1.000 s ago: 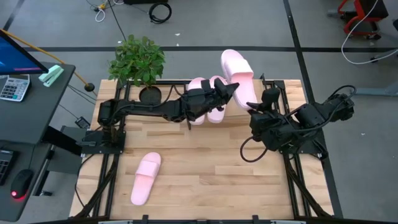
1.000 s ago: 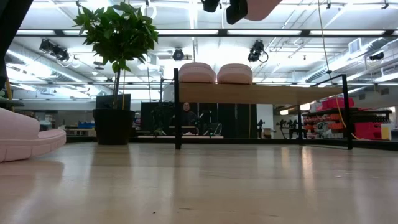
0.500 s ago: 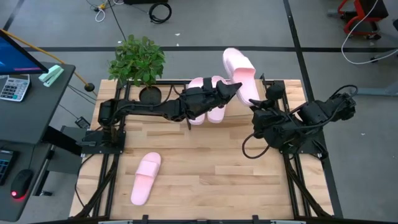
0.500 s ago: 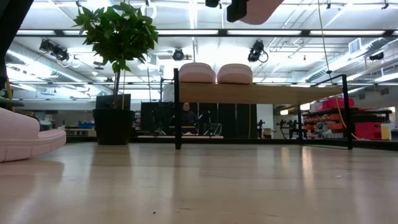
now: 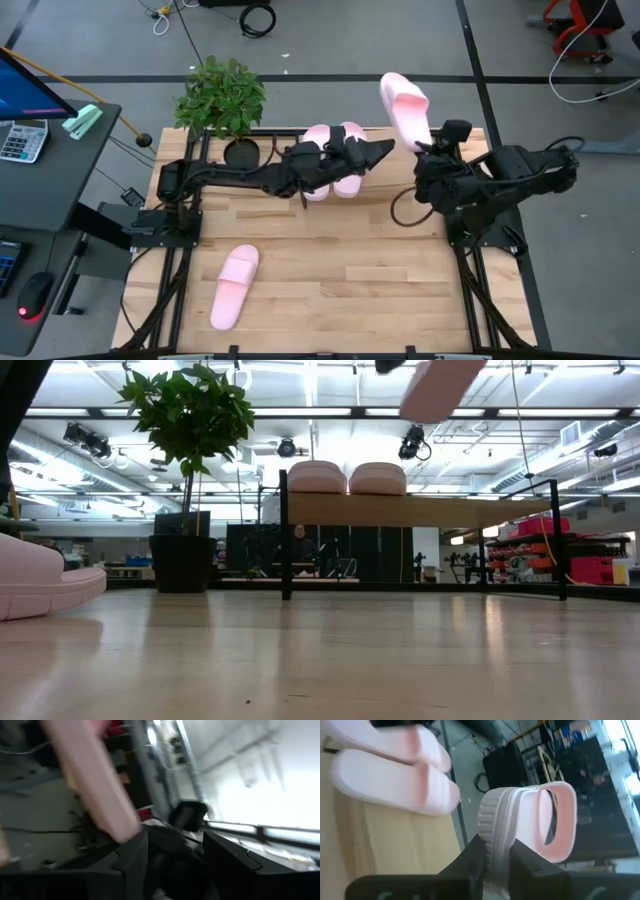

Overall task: Pick and place slides into the shelf
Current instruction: Put the right pink slide on the shelf

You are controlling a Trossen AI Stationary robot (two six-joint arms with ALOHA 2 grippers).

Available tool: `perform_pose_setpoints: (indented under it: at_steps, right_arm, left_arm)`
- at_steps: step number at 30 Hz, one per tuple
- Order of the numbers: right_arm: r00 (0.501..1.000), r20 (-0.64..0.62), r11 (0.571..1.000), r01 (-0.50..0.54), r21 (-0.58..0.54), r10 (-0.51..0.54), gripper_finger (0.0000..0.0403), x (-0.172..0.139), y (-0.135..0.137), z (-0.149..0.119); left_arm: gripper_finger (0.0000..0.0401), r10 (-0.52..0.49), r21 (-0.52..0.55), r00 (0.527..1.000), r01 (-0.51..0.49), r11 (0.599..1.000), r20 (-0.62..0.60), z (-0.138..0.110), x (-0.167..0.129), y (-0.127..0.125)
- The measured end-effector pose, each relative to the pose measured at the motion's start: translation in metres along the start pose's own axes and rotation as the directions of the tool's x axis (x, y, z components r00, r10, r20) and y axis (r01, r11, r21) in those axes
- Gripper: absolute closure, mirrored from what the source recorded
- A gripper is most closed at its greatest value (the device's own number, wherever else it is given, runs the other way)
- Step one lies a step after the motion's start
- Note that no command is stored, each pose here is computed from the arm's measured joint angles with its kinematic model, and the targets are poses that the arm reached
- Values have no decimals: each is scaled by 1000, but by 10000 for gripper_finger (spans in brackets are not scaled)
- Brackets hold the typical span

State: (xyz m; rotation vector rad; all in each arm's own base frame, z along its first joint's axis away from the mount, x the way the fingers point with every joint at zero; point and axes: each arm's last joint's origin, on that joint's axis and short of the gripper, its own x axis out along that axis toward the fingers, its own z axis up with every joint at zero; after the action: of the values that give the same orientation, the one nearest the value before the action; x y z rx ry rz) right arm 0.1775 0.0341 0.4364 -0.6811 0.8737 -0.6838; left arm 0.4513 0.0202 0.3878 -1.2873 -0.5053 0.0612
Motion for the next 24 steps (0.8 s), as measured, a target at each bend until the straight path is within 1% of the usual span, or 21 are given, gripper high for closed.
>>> perform_pose_setpoints:
  at_steps: [2,5,10,13,18,24]
  right_arm:
    - [1000,-1,999,-7,43,7,352,0,-5,-4]
    - [1000,-1,997,-23,75,23,352,-1,-9,-7]
    - [997,-23,993,-68,94,70,352,2,-11,-9]
    - [993,-46,990,-100,104,105,352,7,-10,-7]
    - [982,-116,987,-139,78,147,352,21,3,-8]
    - [959,-235,988,-154,21,155,352,43,30,-22]
  left_arm:
    - [210,-50,31,999,50,998,-11,1,0,-4]
    - [215,-124,40,992,125,991,-32,3,0,-10]
    - [224,-225,23,972,228,974,-73,7,-1,-19]
    - [229,-282,-8,956,283,959,-85,8,-2,-24]
    - [229,-333,-22,936,333,943,-112,8,-4,-28]
    - [229,-356,-9,923,358,934,-148,11,-4,-31]
